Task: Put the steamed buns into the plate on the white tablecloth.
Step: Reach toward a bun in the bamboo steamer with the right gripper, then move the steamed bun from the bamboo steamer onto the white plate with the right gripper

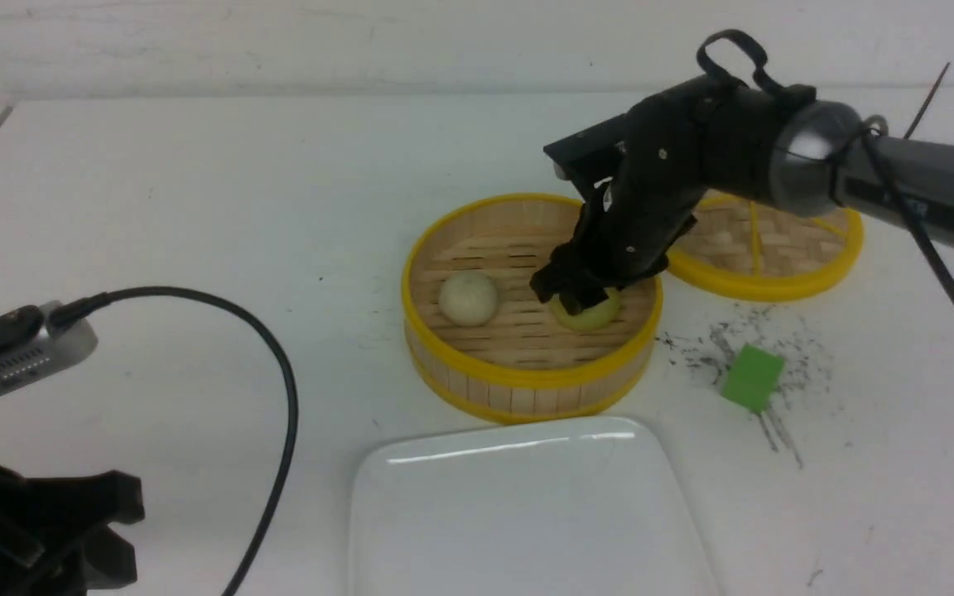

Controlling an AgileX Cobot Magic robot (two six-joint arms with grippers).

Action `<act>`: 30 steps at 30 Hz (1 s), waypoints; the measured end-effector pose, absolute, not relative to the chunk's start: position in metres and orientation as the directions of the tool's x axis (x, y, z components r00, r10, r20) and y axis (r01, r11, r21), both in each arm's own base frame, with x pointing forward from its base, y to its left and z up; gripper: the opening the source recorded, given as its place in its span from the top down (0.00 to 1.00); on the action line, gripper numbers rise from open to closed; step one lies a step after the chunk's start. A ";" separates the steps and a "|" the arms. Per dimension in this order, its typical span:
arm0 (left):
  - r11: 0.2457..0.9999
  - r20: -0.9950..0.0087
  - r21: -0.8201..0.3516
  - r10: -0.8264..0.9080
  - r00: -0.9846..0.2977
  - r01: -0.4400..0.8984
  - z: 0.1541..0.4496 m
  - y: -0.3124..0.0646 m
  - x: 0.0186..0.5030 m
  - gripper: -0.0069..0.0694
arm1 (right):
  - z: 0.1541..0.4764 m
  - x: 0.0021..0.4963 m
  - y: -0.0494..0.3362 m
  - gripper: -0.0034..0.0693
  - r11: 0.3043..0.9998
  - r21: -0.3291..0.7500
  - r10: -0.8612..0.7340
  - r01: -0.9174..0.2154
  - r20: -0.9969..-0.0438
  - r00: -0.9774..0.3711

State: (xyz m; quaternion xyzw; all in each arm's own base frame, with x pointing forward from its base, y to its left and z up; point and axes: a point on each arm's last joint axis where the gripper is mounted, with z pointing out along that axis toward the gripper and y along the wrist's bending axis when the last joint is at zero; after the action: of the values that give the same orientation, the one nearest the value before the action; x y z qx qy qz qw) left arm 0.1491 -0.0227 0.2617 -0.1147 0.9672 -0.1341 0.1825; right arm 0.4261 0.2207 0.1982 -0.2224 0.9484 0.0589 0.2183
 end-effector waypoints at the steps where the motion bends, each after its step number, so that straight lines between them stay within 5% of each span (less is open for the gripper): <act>1: 0.938 -0.323 -0.301 -0.270 -0.907 -0.173 0.262 -0.023 0.149 0.56 | 0.200 0.426 0.221 0.65 0.894 0.015 -0.398 -0.449 -0.436 -0.807; 3: 0.938 -0.323 -0.301 -0.270 -0.907 -0.173 0.262 -0.023 0.149 0.56 | 0.208 0.425 0.220 0.84 0.891 0.017 -0.405 -0.455 -0.426 -0.809; 5: 0.938 -0.323 -0.301 -0.270 -0.907 -0.173 0.262 -0.023 0.149 0.56 | 0.223 0.418 0.219 0.93 0.886 0.029 -0.412 -0.463 -0.407 -0.815; 9: 0.938 -0.323 -0.301 -0.270 -0.907 -0.173 0.262 -0.023 0.149 0.56 | 0.260 0.393 0.213 0.93 0.866 0.050 -0.452 -0.497 -0.344 -0.823; 14: 0.938 -0.331 -0.301 -0.272 -0.904 -0.172 0.262 -0.023 0.150 0.56 | 0.324 0.334 0.210 0.93 0.825 0.201 -0.440 -0.527 -0.356 -0.824; 19: 0.938 -0.356 -0.302 -0.276 -0.893 -0.170 0.263 -0.022 0.152 0.56 | 0.272 0.266 0.224 0.92 0.783 0.285 -0.508 -0.553 -0.220 -0.833; 23: 0.938 -0.366 -0.303 -0.278 -0.888 -0.169 0.263 -0.022 0.153 0.56 | 0.228 0.246 0.233 0.88 0.804 0.279 -0.485 -0.525 -0.205 -0.850; 29: 0.937 -0.397 -0.308 -0.286 -0.872 -0.166 0.265 -0.021 0.156 0.56 | 0.189 0.238 0.243 0.59 0.848 0.271 -0.395 -0.455 -0.248 -0.885; 30: 0.937 -0.398 -0.308 -0.286 -0.872 -0.166 0.265 -0.021 0.156 0.56 | 0.187 0.240 0.244 0.48 0.855 0.269 -0.384 -0.443 -0.246 -0.890</act>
State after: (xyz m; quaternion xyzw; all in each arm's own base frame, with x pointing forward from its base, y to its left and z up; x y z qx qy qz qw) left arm 0.1561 -0.0214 0.2647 -0.1179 0.9582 -0.1334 0.2238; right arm 0.2395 0.2440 0.1870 -0.2156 0.9587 0.1611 0.0921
